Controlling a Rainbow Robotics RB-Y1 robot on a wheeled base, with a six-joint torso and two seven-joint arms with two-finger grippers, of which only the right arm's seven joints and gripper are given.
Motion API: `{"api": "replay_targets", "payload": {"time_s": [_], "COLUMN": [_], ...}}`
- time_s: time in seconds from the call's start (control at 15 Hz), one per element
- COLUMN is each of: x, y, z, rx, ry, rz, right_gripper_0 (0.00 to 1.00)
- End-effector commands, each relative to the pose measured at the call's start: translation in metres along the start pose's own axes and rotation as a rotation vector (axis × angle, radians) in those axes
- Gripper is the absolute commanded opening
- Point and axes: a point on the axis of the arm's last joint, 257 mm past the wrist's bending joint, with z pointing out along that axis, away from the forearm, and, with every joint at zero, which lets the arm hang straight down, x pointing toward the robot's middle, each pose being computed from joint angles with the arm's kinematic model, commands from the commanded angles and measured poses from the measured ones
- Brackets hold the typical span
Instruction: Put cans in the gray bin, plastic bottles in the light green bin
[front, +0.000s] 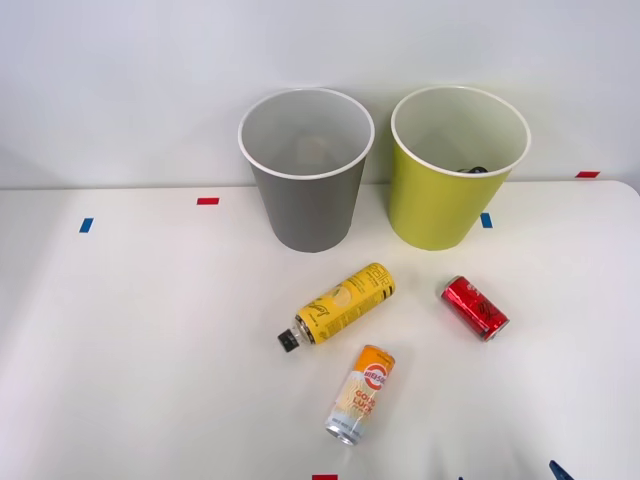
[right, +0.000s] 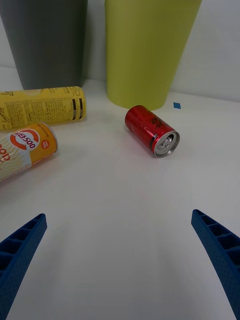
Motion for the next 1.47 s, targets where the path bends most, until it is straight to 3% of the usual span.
{"api": "replay_targets", "payload": {"time_s": [0.07, 1.47], "x": [0.0000, 0.0000], "y": [-0.0001, -0.0001], "z": [0.0000, 0.0000], "rx": [0.000, 0.000], "ry": [0.000, 0.000], "rz": [0.000, 0.000], "right_gripper_0": [1.00, 1.00]}}
